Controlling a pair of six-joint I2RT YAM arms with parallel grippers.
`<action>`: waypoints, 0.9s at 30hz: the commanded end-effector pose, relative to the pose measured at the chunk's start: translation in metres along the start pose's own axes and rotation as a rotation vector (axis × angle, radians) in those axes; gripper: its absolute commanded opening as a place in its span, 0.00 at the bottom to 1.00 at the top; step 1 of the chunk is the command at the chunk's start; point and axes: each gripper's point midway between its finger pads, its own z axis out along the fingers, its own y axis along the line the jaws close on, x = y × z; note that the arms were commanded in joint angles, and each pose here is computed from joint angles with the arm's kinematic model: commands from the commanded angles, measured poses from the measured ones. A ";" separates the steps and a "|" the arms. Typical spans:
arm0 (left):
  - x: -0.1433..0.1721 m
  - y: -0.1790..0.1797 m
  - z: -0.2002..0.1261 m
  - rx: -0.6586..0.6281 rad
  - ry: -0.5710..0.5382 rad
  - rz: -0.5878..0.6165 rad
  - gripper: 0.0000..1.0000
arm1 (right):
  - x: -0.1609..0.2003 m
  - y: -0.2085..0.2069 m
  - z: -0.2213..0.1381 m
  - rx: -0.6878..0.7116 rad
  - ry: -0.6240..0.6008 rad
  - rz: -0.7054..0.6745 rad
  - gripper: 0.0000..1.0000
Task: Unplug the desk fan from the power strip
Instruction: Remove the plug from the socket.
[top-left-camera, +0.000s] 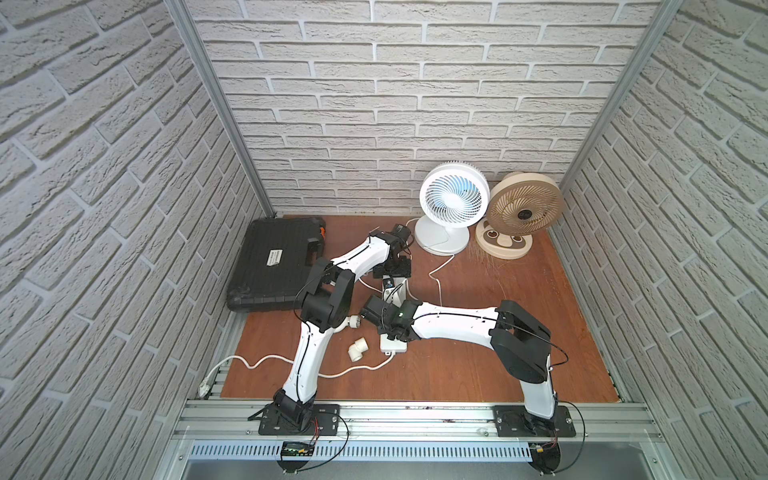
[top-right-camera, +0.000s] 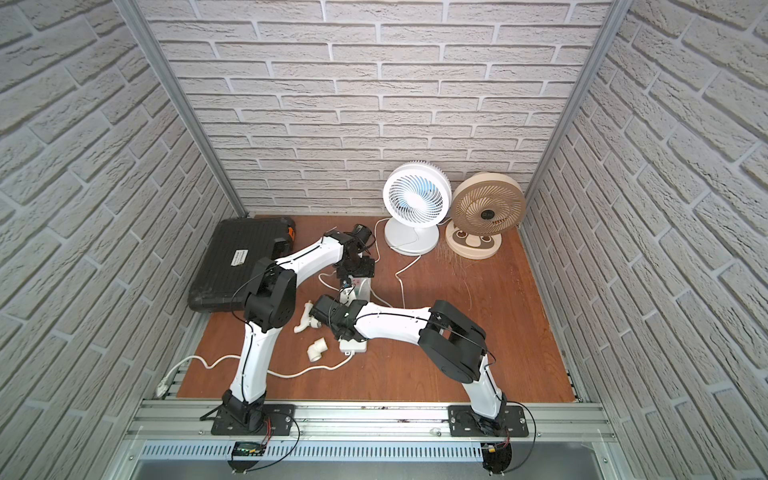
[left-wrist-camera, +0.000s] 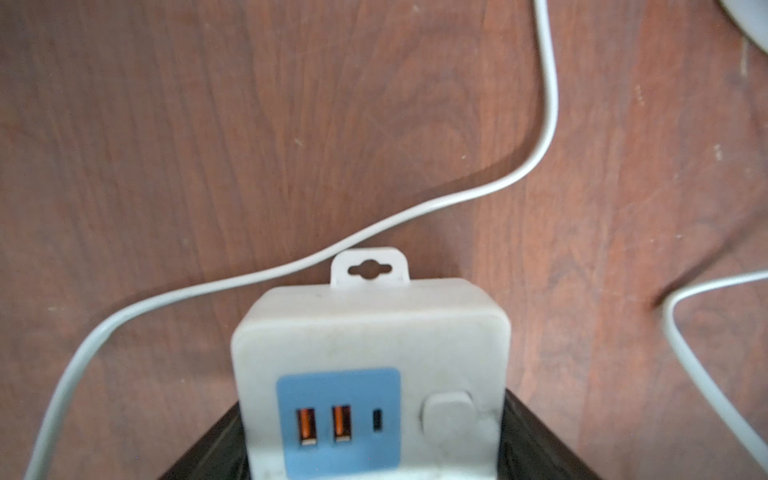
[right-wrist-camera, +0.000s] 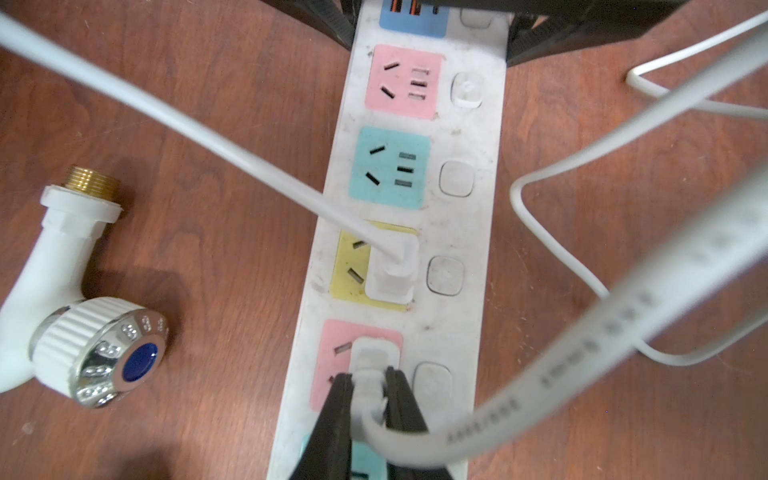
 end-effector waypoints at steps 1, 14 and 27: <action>0.034 0.050 0.044 -0.143 0.147 -0.043 0.00 | -0.014 -0.001 -0.015 -0.042 -0.049 0.048 0.03; 0.034 0.052 0.042 -0.143 0.148 -0.039 0.00 | -0.007 -0.011 -0.011 -0.124 0.006 0.158 0.03; 0.034 0.050 0.044 -0.136 0.150 -0.041 0.00 | -0.018 -0.002 -0.018 -0.051 -0.032 0.056 0.03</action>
